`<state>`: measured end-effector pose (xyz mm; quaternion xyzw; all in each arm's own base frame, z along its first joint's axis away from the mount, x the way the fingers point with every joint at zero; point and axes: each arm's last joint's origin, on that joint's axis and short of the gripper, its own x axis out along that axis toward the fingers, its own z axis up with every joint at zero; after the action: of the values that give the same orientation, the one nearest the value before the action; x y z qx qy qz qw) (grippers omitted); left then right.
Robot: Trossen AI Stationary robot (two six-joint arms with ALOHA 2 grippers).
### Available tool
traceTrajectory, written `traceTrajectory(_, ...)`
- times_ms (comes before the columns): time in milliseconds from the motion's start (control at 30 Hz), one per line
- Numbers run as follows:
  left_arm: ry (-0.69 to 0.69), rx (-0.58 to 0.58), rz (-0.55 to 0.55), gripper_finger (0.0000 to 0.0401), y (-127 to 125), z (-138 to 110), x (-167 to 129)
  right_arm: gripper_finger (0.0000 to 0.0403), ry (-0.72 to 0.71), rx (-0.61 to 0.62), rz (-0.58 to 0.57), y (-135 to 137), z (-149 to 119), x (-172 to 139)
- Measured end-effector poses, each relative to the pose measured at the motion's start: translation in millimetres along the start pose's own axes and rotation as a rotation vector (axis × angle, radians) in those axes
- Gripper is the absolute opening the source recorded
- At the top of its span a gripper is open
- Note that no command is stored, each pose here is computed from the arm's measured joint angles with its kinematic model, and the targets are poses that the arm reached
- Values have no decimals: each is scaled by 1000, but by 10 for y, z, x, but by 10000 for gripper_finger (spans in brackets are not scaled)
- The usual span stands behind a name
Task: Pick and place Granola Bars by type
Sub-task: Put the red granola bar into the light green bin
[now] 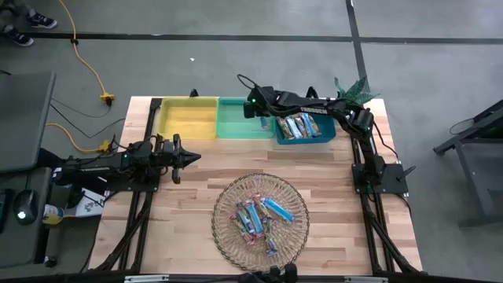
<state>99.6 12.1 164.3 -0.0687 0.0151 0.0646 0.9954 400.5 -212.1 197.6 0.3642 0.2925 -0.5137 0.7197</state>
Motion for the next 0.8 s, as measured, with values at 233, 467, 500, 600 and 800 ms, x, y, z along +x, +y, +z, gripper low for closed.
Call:
traceTrajectory(233, 0, 0, 0, 0, 0, 1, 0, 87, 11, -6, 0, -13, -15, 12)
traceTrajectory(467, 0, 0, 0, 0, 0, -1, 0, 87, 31, -9, 15, -10, -23, 13)
traceTrajectory(500, -1, 0, 0, 0, 0, 1, 0, 87, 34, -10, 15, -11, -24, 12)
traceTrajectory(600, 0, 0, 0, 0, 0, 0, 0, 87, 39, -16, 19, -8, -27, 12)
traceTrajectory(800, 0, 0, 0, 0, 0, 1, 0, 87, 50, -37, 26, -8, -31, 12)
